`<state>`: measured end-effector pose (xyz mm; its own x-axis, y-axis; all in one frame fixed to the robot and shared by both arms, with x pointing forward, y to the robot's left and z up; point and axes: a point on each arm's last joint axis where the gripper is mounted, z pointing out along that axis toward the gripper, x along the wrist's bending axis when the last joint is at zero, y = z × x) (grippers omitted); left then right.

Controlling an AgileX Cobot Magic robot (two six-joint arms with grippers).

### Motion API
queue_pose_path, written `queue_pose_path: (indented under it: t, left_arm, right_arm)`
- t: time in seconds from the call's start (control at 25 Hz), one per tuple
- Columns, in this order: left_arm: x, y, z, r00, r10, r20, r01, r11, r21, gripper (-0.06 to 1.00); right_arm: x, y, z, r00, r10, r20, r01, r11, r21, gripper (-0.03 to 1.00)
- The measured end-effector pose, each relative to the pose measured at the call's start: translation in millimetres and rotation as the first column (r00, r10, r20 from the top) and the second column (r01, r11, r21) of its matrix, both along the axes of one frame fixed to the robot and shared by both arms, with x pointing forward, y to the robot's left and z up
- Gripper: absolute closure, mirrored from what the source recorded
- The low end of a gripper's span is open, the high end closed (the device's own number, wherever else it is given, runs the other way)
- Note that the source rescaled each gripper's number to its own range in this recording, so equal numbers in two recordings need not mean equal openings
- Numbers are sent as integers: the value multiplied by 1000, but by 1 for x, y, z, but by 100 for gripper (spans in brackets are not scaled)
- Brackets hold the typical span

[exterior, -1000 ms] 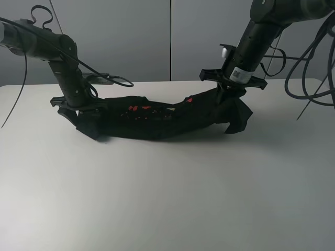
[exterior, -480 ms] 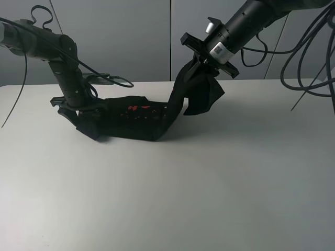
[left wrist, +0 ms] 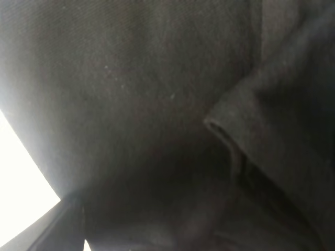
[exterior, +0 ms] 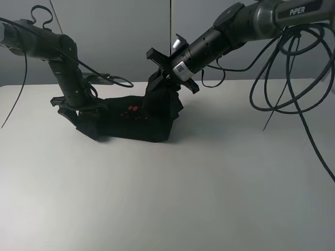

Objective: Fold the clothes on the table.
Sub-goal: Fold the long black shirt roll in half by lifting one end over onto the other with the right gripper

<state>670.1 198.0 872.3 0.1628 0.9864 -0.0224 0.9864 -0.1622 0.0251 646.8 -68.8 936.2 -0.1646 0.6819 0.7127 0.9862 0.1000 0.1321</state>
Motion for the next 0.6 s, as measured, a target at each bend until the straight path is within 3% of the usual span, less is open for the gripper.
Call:
queue_pose_path:
  t: [0.12,0.36,0.6]
  left_arm:
    - [0,0,0,1000,0,0,0,1000,0,-2]
    - [0,0,0,1000,-5,0,5,1000,0,-2]
    - [0,-1,0,1000,-23,1,23,1000,-5,-2]
  right_arm:
    - [1,10,-18,999,-14,-35,16,998,62,87]
    - [11,23,-54,992,-77,-97,101,957,271,87]
    - [11,33,-75,989,-106,-106,134,942,309,87]
